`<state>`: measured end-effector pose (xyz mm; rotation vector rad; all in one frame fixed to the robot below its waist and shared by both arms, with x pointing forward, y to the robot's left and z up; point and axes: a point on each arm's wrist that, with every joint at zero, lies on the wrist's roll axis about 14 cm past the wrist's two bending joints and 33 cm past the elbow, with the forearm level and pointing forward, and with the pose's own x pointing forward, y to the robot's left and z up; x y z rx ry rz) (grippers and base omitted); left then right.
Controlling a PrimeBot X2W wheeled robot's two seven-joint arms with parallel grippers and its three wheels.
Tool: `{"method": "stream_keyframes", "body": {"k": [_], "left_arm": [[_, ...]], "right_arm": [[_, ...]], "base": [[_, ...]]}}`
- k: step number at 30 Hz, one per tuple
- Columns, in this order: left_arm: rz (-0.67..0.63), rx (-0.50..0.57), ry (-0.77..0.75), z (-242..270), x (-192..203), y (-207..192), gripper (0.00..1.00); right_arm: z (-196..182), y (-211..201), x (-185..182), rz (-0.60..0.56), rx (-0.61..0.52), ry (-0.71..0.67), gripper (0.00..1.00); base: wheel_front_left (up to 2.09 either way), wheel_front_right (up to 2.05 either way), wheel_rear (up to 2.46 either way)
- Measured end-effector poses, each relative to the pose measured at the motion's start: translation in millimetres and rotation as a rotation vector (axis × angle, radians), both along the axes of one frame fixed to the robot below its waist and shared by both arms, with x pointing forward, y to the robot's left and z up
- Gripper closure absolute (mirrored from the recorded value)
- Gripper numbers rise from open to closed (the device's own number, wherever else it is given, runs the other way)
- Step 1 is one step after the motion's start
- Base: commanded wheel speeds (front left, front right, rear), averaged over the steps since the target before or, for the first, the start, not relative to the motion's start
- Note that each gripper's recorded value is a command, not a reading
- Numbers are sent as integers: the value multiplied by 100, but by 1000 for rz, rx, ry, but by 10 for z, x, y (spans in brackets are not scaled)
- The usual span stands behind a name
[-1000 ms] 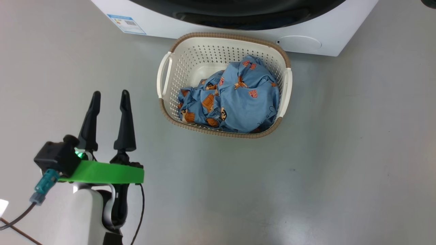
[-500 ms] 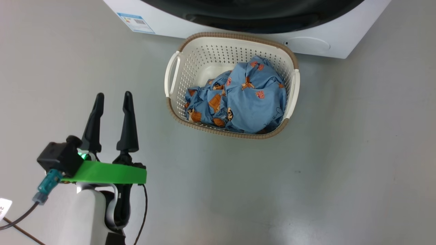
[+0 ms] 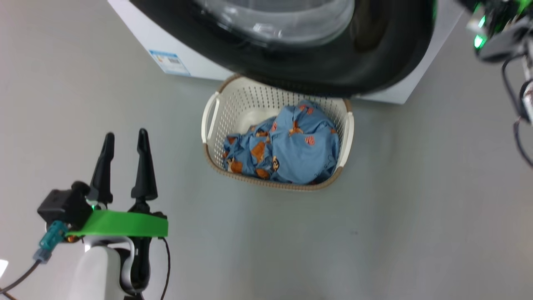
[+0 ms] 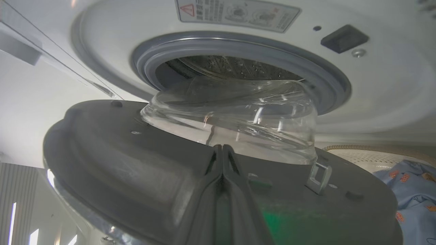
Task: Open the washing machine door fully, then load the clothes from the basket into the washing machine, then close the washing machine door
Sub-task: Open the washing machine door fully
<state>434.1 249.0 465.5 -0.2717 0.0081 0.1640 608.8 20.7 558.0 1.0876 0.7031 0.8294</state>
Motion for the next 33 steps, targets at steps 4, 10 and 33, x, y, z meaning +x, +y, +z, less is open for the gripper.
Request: {"method": "stream_keyframes", "body": {"k": [4, 10, 33], "left_arm": [[3, -4, -21, 92, -78, 0, 0], [19, 4, -31, 166, -261, 51, 0], [193, 23, -36, 271, -1202, 513, 0]], "right_arm": [[-7, 28, -219, 35, -14, 2, 100], [-29, 125, -567, 107, -35, 9, 100], [-131, 938, -1863, 452, 9, 43, 100]], "base": [[0, 0, 0], [0, 0, 0], [0, 0, 0]]}}
